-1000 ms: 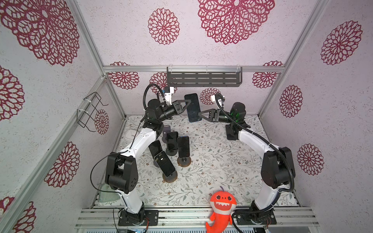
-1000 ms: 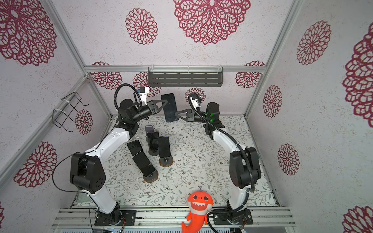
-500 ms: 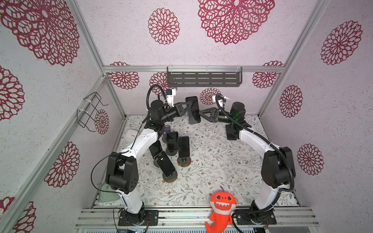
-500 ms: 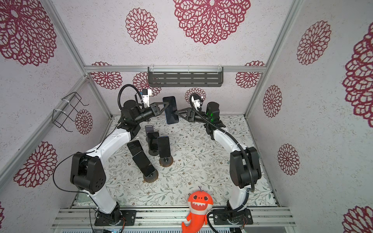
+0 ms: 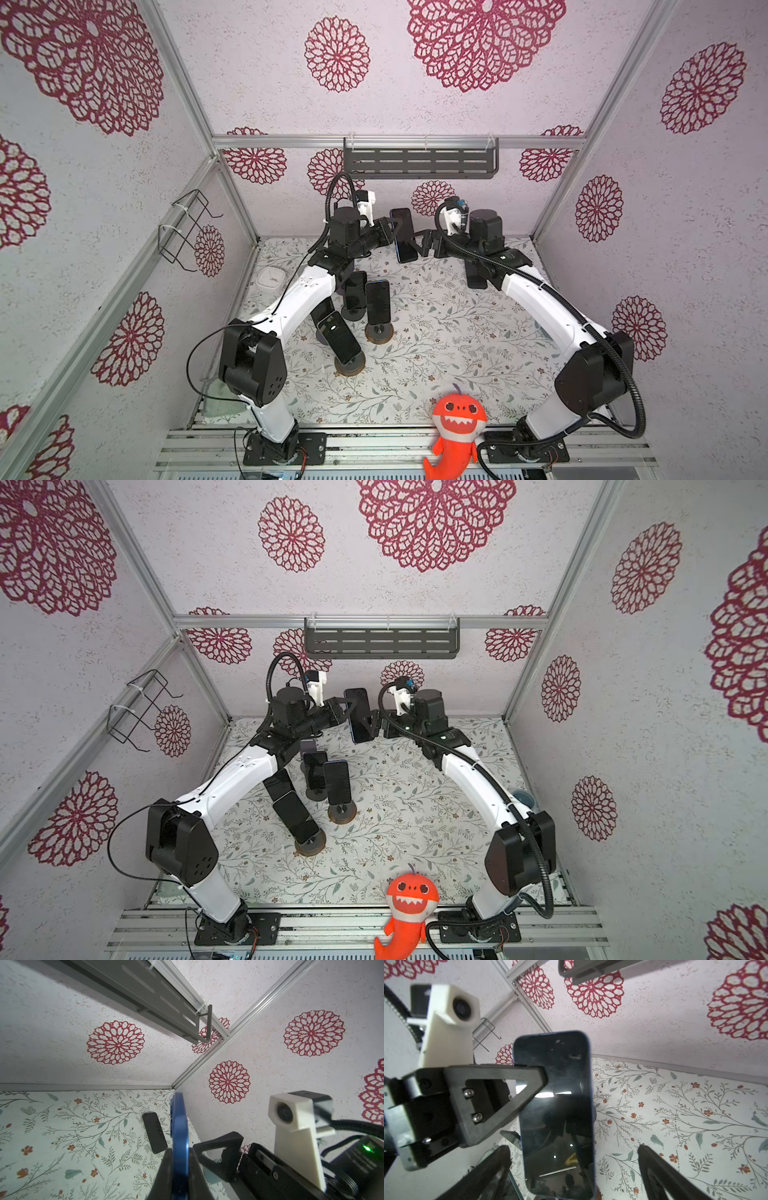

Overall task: Remove the phone from the phone stand
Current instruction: Pass the phone, then place the phone at the top-right of the table.

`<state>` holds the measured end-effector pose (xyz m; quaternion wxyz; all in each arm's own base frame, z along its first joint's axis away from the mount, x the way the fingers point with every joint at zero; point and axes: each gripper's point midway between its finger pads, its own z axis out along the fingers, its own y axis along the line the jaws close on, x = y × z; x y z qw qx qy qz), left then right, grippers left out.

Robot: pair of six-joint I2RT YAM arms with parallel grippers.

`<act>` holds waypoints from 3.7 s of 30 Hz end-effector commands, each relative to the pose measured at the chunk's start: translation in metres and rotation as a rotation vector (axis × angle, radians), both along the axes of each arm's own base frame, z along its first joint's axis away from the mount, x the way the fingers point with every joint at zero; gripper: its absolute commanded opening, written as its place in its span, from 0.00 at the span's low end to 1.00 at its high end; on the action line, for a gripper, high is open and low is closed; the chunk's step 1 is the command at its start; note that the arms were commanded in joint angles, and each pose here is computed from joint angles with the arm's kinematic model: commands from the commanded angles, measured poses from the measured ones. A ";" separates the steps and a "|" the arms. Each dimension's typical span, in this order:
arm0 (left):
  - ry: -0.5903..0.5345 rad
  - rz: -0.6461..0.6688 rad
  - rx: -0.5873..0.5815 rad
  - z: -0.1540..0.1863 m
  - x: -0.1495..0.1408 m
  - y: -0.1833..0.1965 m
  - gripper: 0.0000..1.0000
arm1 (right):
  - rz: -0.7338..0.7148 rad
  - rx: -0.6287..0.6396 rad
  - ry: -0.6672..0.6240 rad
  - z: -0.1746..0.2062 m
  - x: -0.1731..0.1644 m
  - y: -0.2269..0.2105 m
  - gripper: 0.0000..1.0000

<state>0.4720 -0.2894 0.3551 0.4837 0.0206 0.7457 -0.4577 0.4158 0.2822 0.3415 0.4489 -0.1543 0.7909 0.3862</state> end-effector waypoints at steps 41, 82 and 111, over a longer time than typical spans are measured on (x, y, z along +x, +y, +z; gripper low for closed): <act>-0.122 -0.010 -0.043 0.041 -0.011 -0.002 0.00 | -0.021 -0.160 0.040 -0.026 -0.006 0.024 0.72; 0.022 0.441 0.354 -0.001 -0.088 0.156 0.93 | -0.529 -0.559 0.347 -0.115 0.035 -0.146 0.48; 0.168 0.496 0.431 -0.068 -0.147 0.160 0.94 | -0.532 -0.693 0.600 -0.276 0.110 -0.184 0.48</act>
